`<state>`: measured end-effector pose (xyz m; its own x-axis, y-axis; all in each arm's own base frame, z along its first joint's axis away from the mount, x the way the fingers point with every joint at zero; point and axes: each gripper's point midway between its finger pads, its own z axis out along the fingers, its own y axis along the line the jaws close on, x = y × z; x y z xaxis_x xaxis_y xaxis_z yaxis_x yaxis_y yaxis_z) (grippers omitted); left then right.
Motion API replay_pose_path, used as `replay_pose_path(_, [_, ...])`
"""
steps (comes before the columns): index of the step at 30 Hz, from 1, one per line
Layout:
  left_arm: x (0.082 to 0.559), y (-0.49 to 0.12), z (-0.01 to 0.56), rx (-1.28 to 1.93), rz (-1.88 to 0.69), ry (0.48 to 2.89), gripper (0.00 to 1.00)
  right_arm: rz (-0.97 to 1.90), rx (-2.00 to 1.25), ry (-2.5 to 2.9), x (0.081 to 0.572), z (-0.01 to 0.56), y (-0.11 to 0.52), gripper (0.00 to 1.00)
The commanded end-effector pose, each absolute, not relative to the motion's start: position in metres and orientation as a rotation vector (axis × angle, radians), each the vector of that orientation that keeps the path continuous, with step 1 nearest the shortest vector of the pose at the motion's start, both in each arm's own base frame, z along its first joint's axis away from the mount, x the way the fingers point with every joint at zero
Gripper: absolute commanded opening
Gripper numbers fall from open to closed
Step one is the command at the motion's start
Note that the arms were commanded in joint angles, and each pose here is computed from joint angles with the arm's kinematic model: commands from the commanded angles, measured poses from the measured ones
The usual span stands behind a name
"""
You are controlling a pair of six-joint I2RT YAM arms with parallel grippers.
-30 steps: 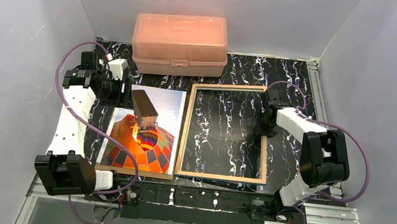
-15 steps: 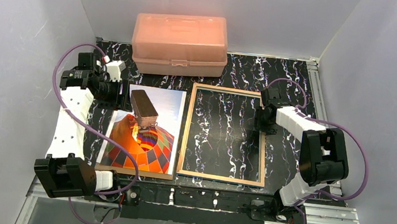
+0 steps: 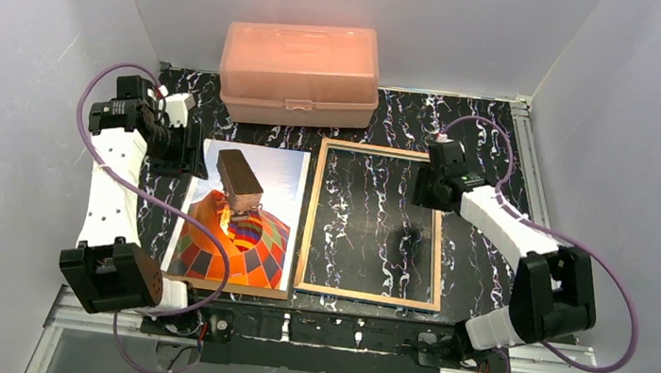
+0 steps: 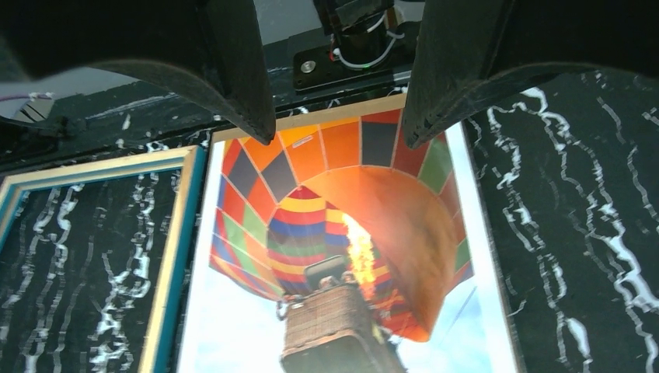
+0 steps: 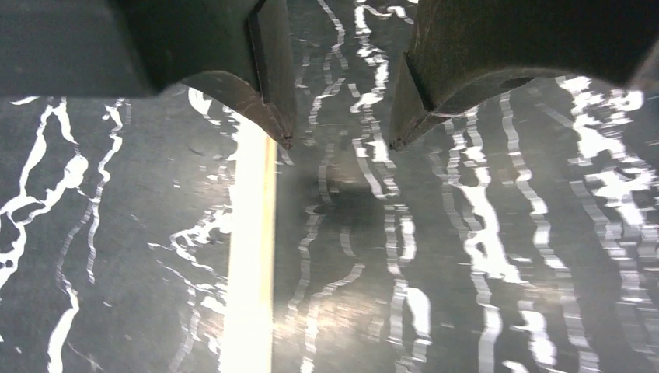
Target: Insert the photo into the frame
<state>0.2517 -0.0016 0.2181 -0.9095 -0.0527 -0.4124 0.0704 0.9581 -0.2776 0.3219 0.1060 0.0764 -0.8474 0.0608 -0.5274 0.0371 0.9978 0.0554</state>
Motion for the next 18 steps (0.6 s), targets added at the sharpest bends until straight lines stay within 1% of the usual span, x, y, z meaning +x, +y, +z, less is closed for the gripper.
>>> replay_pose_path(1, [0.242, 0.022, 0.212, 0.006, -0.278, 2.751, 0.59, 0.263, 0.021, 2.405, 0.332, 0.128, 0.172, 0.56])
replay_pose_path(6, [0.242, 0.037, 0.181, 0.039, -0.210, 2.823, 0.58, 0.548, -0.130, 2.363, 0.310, 0.141, 0.288, 0.58])
replay_pose_path(11, [0.255, 0.052, 0.155, -0.010, -0.196, 2.871, 0.58, 0.689, -0.310, 2.356, 0.289, 0.138, 0.384, 0.59])
replay_pose_path(14, [0.259, 0.058, 0.138, -0.044, -0.218, 2.913, 0.59, 0.728, -0.384, 2.388, 0.284, 0.124, 0.423, 0.60])
replay_pose_path(16, [0.259, 0.059, 0.129, -0.075, -0.267, 2.936, 0.65, 0.740, -0.423, 2.419, 0.281, 0.113, 0.441, 0.60])
replay_pose_path(18, [0.257, 0.062, 0.121, -0.084, -0.298, 2.951, 0.67, 0.743, -0.445, 2.447, 0.278, 0.100, 0.451, 0.60])
